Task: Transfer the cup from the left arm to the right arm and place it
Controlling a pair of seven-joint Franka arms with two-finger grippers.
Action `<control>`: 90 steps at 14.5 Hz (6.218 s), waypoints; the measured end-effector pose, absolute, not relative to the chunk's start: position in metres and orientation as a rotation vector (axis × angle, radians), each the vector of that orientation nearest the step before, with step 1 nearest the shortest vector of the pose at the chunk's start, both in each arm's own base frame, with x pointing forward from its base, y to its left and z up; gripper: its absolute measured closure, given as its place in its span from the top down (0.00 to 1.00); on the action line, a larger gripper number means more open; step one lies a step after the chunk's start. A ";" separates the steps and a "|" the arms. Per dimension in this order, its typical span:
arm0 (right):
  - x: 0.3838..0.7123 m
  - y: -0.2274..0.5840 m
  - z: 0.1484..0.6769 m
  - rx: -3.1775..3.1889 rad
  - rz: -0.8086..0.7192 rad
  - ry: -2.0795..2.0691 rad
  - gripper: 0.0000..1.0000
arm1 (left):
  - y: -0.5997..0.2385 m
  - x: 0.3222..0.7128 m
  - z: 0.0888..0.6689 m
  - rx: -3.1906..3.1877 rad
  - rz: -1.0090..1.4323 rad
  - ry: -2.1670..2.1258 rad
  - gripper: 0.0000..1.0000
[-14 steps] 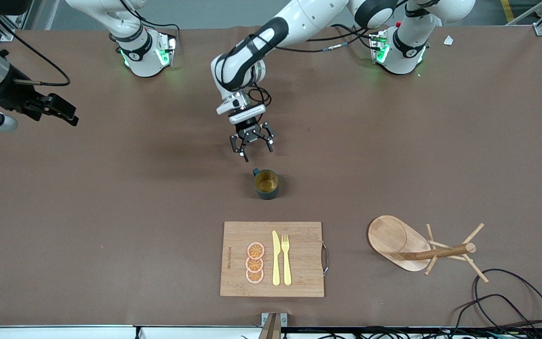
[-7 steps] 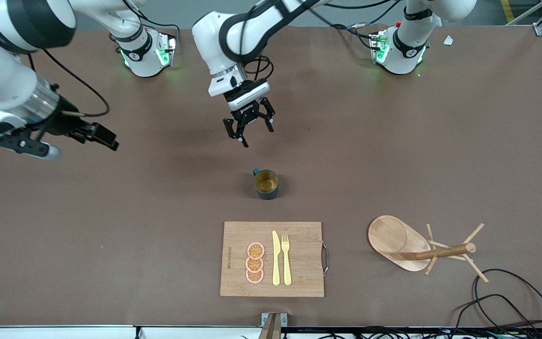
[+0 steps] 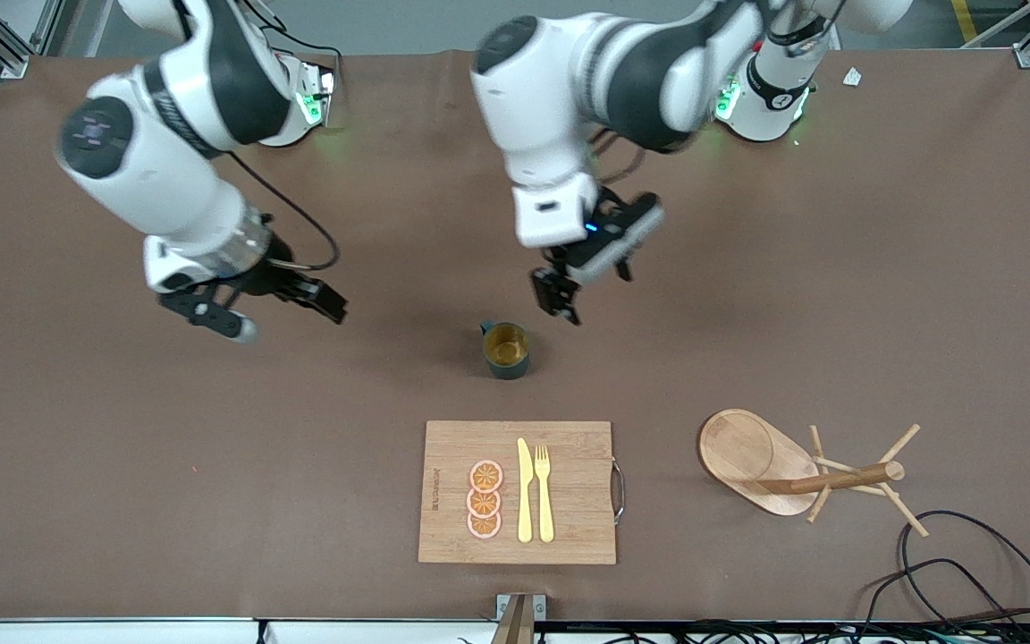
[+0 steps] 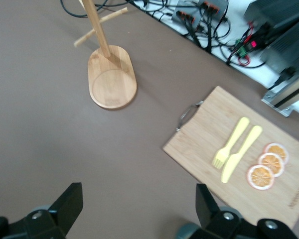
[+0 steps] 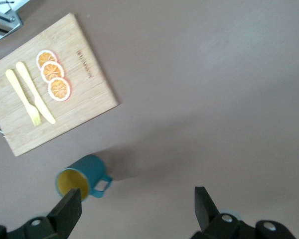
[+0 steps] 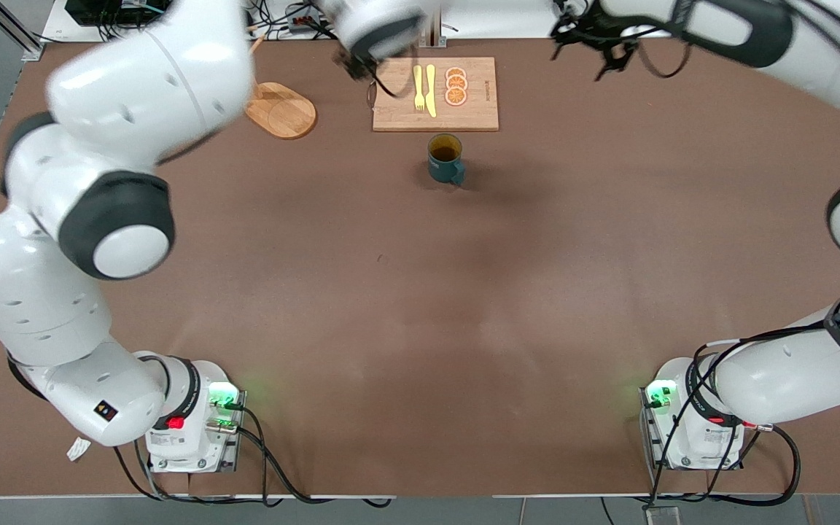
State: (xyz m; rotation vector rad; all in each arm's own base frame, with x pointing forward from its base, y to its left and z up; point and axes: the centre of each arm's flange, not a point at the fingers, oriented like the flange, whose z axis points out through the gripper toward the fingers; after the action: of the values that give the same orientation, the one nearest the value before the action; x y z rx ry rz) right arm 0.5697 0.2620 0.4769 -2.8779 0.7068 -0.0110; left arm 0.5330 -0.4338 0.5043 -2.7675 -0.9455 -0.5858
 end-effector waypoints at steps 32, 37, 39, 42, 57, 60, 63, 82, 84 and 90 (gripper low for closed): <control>0.553 0.459 0.288 -3.093 -0.053 0.302 1.00 | -0.043 0.534 0.661 -3.125 -0.010 -0.116 1.00; 0.556 0.464 0.267 -3.074 -0.079 0.296 1.00 | -0.047 0.534 0.658 -3.125 -0.002 -0.105 1.00; 0.557 0.466 0.256 -3.078 -0.072 0.295 0.98 | -0.049 0.534 0.658 -3.125 -0.002 -0.099 1.00; 0.558 0.467 0.249 -3.080 -0.068 0.294 0.84 | -0.049 0.534 0.658 -3.125 -0.003 -0.098 1.00; 0.556 0.472 0.240 -3.091 -0.080 0.272 0.05 | -0.048 0.530 0.667 -3.126 -0.027 -0.102 1.00; 0.557 0.471 0.240 -3.091 -0.081 0.275 0.04 | -0.048 0.530 0.667 -3.126 -0.026 -0.102 1.00; 0.564 0.460 0.243 -3.111 -0.066 0.278 0.04 | -0.048 0.530 0.667 -3.126 -0.026 -0.102 1.00; 0.575 0.053 0.300 -3.059 0.046 -0.812 0.04 | -0.051 0.532 0.663 -3.126 -0.015 -0.092 1.00; 0.565 0.019 0.279 -3.023 0.023 -0.934 0.04 | -0.053 0.532 0.663 -3.126 -0.015 -0.088 1.00; 0.557 -0.030 0.264 -2.959 0.022 -1.115 0.04 | -0.061 0.532 0.662 -3.126 -0.014 -0.066 1.00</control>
State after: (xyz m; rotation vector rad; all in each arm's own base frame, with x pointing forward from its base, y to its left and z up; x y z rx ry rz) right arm 0.5574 -0.0295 0.2636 -2.9587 -1.1145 0.0219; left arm 0.5318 -0.0607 0.6620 -3.1262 -0.0661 -0.0139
